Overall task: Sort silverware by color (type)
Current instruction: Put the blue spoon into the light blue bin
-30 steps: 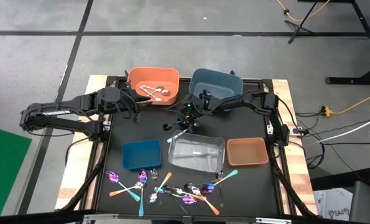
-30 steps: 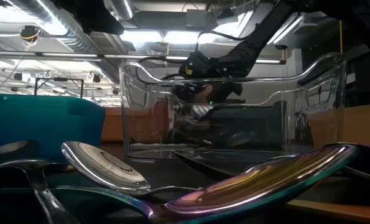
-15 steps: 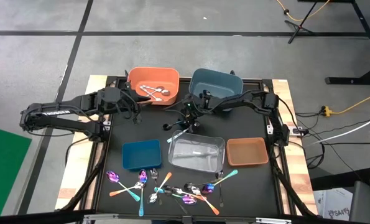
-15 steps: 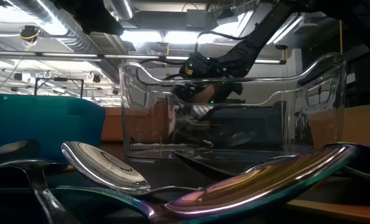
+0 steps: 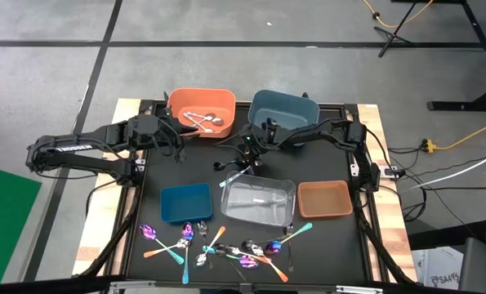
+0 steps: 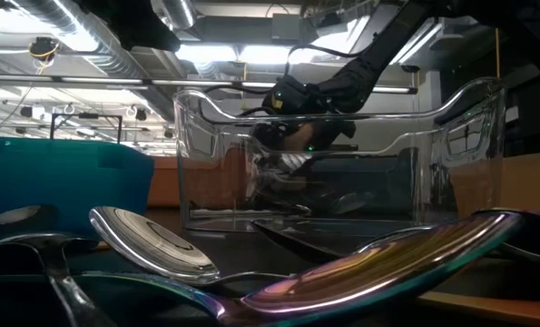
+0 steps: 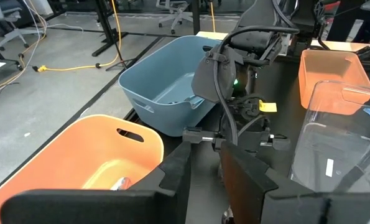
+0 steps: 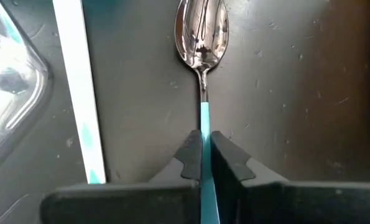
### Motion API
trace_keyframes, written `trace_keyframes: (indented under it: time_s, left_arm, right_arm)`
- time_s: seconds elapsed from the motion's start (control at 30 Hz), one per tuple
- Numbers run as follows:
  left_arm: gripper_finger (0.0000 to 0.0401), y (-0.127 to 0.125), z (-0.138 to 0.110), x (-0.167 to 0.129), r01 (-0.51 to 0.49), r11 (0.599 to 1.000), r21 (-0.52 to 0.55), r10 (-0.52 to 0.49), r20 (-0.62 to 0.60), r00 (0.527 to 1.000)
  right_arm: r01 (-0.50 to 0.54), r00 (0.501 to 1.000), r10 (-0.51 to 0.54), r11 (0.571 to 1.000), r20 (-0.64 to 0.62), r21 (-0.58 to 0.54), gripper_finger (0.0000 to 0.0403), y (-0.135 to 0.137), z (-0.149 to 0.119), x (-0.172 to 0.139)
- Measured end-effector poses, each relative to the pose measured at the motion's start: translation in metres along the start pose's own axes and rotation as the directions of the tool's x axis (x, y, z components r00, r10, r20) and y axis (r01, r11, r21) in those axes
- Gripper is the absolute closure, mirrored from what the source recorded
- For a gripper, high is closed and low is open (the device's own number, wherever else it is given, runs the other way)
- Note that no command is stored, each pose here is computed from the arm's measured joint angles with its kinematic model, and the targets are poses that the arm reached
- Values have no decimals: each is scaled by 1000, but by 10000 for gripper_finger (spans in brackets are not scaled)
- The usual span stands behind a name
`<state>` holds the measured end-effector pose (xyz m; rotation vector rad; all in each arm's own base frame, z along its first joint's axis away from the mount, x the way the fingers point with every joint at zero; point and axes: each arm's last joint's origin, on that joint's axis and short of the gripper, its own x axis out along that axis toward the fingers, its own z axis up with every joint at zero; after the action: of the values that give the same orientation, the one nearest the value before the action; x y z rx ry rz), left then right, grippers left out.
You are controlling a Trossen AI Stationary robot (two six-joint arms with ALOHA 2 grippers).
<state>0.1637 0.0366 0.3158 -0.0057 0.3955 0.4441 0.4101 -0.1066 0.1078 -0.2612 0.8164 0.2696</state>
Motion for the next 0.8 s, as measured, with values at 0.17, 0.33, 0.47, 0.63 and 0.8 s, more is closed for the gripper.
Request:
trace_keyframes:
  time_s: [0.17,0.33,0.47,0.63,0.8]
  left_arm:
    - [319,0,0,0,0,1000,0,0,0,1000]
    - [319,0,0,0,0,1000,1,0,0,1000]
    - [319,0,0,0,0,1000,1,0,0,1000]
    - [319,0,0,0,0,1000,1,0,0,1000]
    - [319,0,1,0,0,1000,0,0,6,1000]
  right_arm:
    - [12,1000,-12,1000,9,-5,399,-1,2,-3]
    - [25,1000,-25,1000,8,-3,401,0,8,-13]
    - [52,997,-51,999,53,-15,401,-2,21,-30]
    - [62,996,-60,998,72,-20,402,-1,34,-55]
    - [82,992,-79,996,100,-23,402,1,51,-94]
